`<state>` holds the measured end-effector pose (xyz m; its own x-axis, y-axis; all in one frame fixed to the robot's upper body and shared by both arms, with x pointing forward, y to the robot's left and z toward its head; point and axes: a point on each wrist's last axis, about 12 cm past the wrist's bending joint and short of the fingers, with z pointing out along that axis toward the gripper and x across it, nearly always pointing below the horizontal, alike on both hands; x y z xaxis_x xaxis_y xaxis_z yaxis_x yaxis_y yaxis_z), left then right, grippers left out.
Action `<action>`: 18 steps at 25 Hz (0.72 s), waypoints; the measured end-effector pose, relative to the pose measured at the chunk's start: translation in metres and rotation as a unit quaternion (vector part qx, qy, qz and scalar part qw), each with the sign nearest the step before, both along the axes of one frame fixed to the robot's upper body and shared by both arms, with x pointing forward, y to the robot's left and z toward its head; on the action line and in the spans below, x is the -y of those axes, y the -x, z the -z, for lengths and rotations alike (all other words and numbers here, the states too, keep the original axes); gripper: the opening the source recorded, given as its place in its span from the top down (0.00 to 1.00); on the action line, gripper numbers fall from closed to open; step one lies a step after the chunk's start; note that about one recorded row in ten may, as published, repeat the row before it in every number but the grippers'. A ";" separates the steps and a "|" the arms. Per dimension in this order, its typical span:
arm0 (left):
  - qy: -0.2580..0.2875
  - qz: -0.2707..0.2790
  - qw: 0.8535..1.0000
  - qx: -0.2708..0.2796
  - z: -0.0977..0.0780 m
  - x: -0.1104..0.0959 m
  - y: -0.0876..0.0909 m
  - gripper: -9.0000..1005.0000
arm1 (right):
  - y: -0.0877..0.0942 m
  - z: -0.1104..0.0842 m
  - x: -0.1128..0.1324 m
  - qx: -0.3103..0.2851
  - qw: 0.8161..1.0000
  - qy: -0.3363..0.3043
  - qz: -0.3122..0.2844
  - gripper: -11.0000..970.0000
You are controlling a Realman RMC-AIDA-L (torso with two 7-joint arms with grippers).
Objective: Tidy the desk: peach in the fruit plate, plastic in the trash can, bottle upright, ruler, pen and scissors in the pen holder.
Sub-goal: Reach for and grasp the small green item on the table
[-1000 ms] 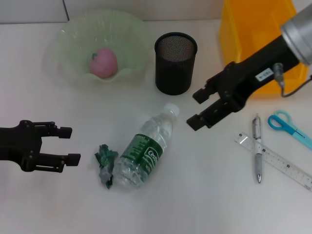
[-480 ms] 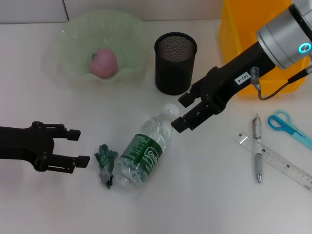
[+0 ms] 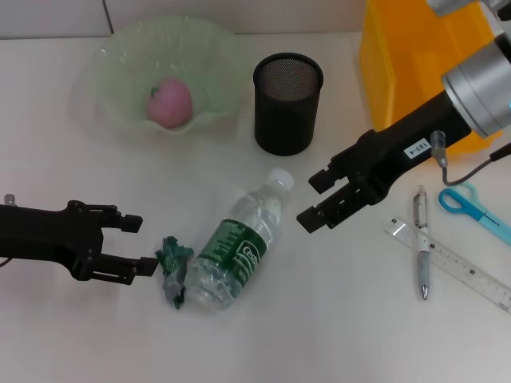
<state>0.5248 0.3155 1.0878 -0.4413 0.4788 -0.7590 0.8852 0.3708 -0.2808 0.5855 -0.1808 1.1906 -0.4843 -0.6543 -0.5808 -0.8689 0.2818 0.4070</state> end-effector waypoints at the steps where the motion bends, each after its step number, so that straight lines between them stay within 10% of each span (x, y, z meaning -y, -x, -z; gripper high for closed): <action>1: -0.001 -0.001 1.000 0.001 0.000 0.001 -0.001 0.17 | 0.001 0.001 0.002 -0.002 1.000 -0.001 0.002 0.17; 18: -0.012 -0.005 1.000 0.009 0.001 0.004 -0.007 0.17 | 0.002 0.002 0.026 -0.009 0.999 -0.017 0.034 0.17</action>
